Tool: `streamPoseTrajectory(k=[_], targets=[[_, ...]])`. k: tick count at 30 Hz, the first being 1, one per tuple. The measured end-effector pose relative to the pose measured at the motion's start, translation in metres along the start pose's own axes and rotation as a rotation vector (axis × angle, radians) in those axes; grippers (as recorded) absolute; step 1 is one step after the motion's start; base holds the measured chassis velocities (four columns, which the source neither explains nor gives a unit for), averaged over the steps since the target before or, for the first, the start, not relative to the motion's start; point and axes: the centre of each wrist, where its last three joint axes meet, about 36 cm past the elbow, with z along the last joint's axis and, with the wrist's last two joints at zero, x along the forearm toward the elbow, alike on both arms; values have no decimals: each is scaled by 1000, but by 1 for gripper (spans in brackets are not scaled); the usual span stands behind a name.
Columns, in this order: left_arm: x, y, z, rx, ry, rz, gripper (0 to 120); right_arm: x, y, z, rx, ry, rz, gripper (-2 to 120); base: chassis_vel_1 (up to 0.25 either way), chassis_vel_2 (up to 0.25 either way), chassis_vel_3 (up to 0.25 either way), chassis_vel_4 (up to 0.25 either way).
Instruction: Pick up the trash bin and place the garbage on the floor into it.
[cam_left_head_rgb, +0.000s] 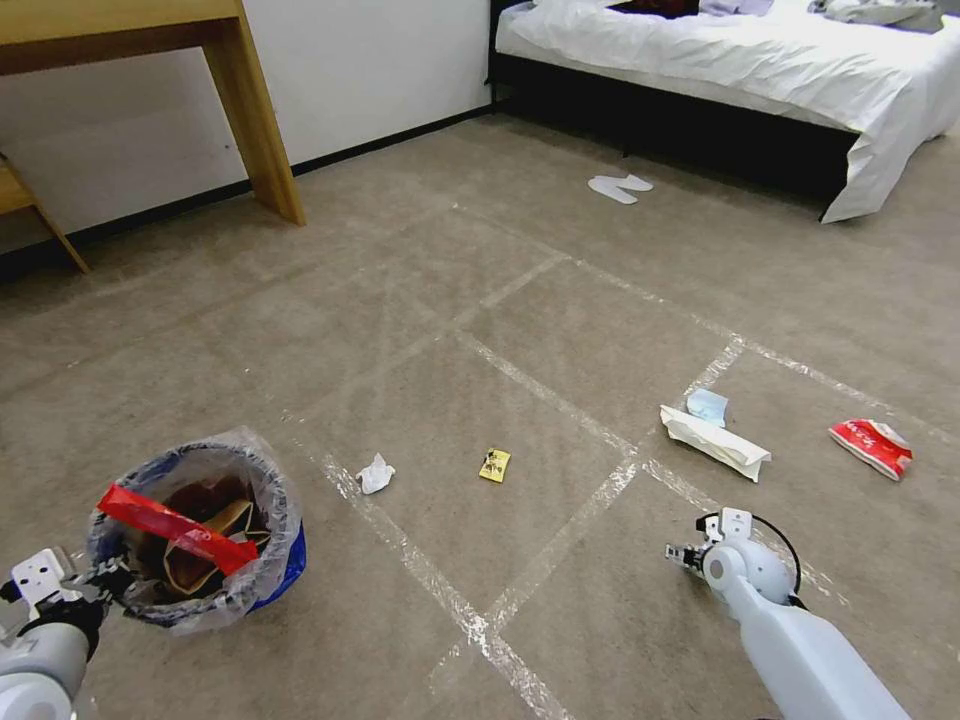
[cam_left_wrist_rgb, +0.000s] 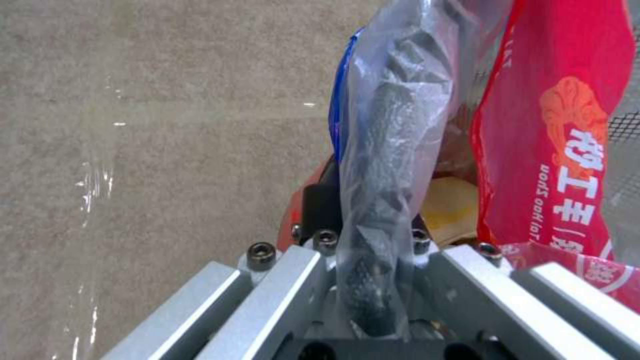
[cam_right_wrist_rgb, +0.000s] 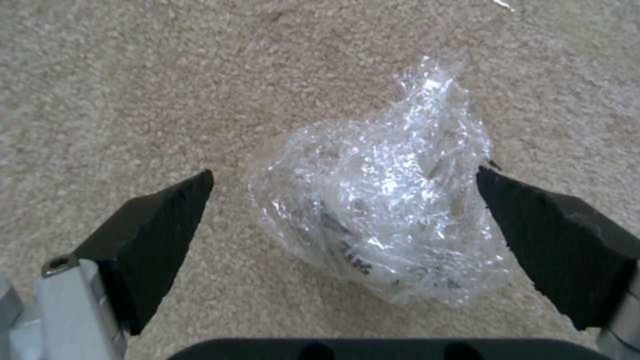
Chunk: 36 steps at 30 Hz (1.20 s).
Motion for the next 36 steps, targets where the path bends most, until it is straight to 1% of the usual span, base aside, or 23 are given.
streamPoseTrajectory(k=[5, 9, 13, 15, 16, 18, 19, 20, 21, 23, 24, 26, 27, 28, 30, 31, 33, 34, 36], targets=[[1, 0, -1, 0, -3, -1, 0, -3, -2, 1, 8, 4, 14, 100, 0, 0, 0, 0], [1, -1, 1, 1, -1, -4, 0, -8, -4, 5, 14, 9, 34, 100, 0, 0, 0, 0], [1, -1, 2, 0, 0, -4, 0, -10, -5, 7, 15, 9, 42, 98, 0, 0, 0, 0], [3, -3, 1, -2, -5, 0, 0, -12, -6, 10, 12, 4, 48, 87, 0, 0, 0, 0], [3, -3, 1, -2, -5, 0, 0, -12, -6, 10, 12, 4, 48, 87, 0, 0, 0, 0], [4, -3, 2, -3, -3, -2, 0, -15, -2, 13, 9, 3, 44, 75, 0, 0, 0, 0], [4, -3, 2, -3, -3, -2, 0, -15, -2, 13, 9, 3, 44, 75, 0, 0, 0, 0], [5, -2, 3, -2, -2, -4, 0, -16, 1, 16, 8, 1, 41, 68, 0, 0, 0, 0], [5, -2, 3, -2, -2, -4, 0, -16, 1, 16, 8, 1, 41, 68, 0, 0, 0, 0], [6, -2, 4, -3, -4, -8, 0, -17, 4, 18, 9, -3, 37, 57, 0, 0, 0, 0], [6, -2, 4, -3, -4, -8, 0, -17, 4, 18, 9, -3, 37, 57, 0, 0, 0, 0], [7, -1, 3, -4, -5, -10, 0, -19, 5, 21, 11, -10, 35, 45, 0, 0, 0, 0], [8, -1, 3, -4, -6, -11, 0, -18, 5, 22, 11, -13, 35, 42, 0, 0, 0, 0], [8, -1, 3, -4, -6, -11, 0, -18, 5, 22, 11, -13, 35, 42, 0, 0, 0, 0], [8, -1, 3, -4, -8, -11, 0, -15, 3, 21, 11, -32, 32, 30, 0, 0, 0, 0], [8, -1, 3, -4, -8, -11, 0, -15, 3, 21, 11, -32, 32, 30, 0, 0, 0, 0], [8, -2, 3, -4, -8, -11, 0, -8, -3, 17, 9, -60, 29, 20, 0, 0, 0, 0], [8, -2, 3, -4, -8, -11, 0, -8, -3, 17, 9, -60, 29, 20, 0, 0, 0, 0], [7, -3, 4, -5, -7, -10, 0, 4, -10, 11, 2, -101, 17, 10, 0, 0, 0, 0]])
